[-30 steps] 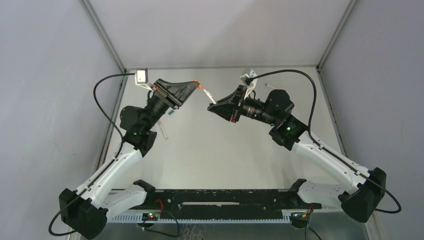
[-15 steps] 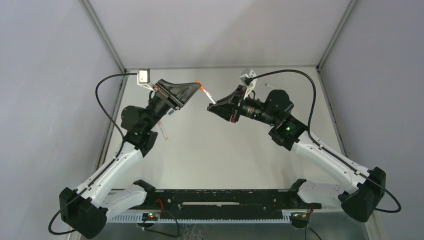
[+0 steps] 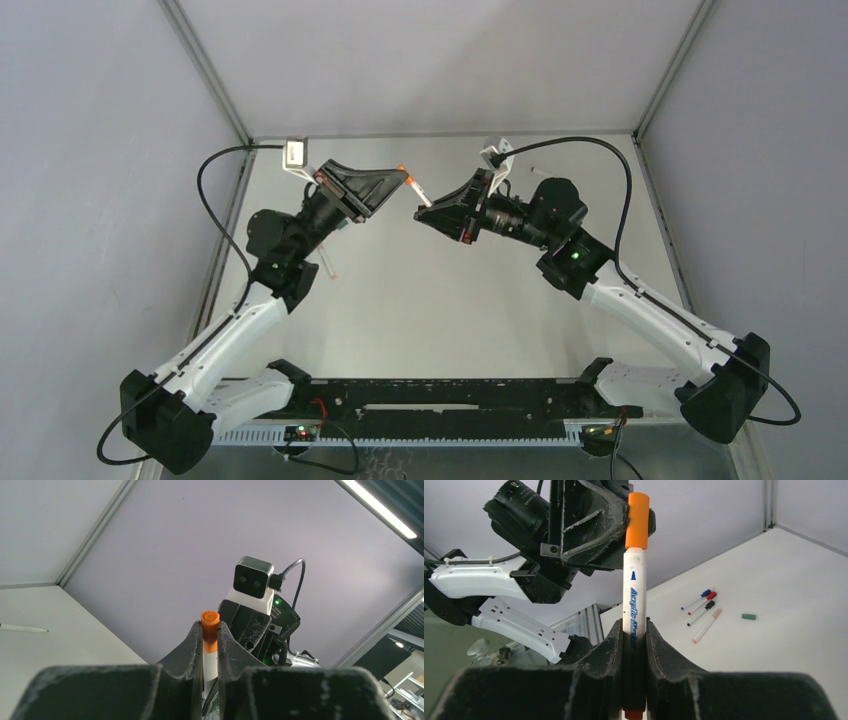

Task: Insert the pens into the pen caps
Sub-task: Insert the pen cap onto the pen.

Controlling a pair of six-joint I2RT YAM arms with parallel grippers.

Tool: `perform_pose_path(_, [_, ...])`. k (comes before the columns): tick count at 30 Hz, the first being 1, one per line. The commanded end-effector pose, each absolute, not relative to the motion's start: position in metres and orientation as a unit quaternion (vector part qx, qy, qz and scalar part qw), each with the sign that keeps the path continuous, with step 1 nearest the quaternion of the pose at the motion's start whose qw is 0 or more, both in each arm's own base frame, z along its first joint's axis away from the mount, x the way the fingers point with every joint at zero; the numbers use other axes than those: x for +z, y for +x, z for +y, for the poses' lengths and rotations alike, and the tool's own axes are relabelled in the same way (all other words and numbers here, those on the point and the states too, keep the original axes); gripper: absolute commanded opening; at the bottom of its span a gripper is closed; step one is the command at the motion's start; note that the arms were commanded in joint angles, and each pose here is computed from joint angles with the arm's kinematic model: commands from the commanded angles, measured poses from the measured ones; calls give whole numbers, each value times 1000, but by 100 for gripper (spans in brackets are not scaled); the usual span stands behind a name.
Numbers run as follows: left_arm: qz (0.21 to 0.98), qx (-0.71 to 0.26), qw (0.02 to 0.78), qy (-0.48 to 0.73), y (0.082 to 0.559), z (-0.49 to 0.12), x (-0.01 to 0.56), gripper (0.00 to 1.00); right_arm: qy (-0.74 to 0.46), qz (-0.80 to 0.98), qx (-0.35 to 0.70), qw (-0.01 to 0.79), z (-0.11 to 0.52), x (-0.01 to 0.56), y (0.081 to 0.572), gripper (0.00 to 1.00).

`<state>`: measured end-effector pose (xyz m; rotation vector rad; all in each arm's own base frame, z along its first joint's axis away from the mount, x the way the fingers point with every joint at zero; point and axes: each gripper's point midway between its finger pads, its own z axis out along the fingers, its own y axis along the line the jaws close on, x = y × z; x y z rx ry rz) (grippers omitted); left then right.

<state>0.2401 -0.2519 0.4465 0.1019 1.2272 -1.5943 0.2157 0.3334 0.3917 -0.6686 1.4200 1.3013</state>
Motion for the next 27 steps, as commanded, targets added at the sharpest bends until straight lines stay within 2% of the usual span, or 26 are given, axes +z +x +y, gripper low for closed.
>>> perform_pose_path(1, [533, -667, 513, 89, 229, -264, 425, 4, -287, 548, 575, 535, 334, 418, 207, 0])
perform_pose_path(10, [510, -681, 515, 104, 220, -263, 432, 28, -303, 532, 588, 529, 332, 423, 199, 0])
perform_pose_path(18, [503, -676, 526, 113, 214, -258, 433, 57, -305, 525, 592, 531, 326, 425, 196, 0])
perform_pose_path(22, [491, -658, 555, 134, 205, -248, 432, 74, -308, 517, 593, 535, 319, 427, 193, 0])
perform_pose_path(27, [454, -618, 614, 186, 187, -234, 442, 88, -323, 499, 598, 538, 309, 430, 186, 0])
